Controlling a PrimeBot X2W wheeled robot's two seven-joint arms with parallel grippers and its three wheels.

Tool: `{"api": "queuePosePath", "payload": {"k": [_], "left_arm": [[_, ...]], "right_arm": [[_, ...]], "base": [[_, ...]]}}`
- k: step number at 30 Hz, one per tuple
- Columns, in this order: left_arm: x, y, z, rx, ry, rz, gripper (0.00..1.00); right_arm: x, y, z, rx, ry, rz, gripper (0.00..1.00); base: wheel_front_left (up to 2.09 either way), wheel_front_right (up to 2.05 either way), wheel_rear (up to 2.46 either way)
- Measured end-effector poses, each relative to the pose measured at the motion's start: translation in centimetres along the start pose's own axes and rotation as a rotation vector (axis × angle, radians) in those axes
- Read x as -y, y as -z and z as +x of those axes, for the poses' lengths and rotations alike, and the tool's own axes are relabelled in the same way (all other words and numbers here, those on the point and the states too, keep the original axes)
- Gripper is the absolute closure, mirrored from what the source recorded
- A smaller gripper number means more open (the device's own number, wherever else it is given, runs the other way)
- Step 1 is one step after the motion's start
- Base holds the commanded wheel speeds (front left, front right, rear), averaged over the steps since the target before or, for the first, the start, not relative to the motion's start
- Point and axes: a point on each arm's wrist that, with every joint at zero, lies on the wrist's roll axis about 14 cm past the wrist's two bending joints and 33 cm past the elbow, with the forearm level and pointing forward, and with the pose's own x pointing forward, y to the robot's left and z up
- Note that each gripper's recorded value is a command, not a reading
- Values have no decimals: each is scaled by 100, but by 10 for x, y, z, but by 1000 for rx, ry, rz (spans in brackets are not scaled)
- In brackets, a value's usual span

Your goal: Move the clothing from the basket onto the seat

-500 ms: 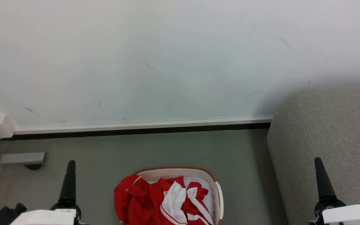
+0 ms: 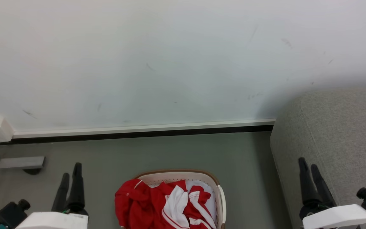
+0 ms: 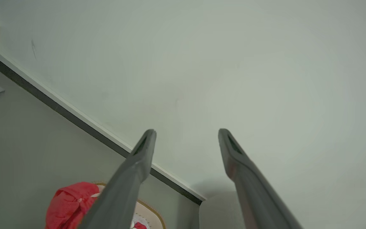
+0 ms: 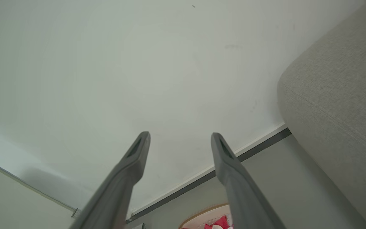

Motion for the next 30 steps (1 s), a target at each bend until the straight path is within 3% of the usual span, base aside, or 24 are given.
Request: {"api": "queuePosePath", "payload": {"k": [10, 30], "left_arm": [[3, 0, -4, -4, 14, 228, 0], [10, -3, -5, 21, 43, 460, 0]], "right_arm": [[-6, 8, -1, -20, -30, -175, 0], [-17, 8, -3, 3, -81, -390, 0]], "base": [[0, 0, 0], [0, 0, 0]]}}
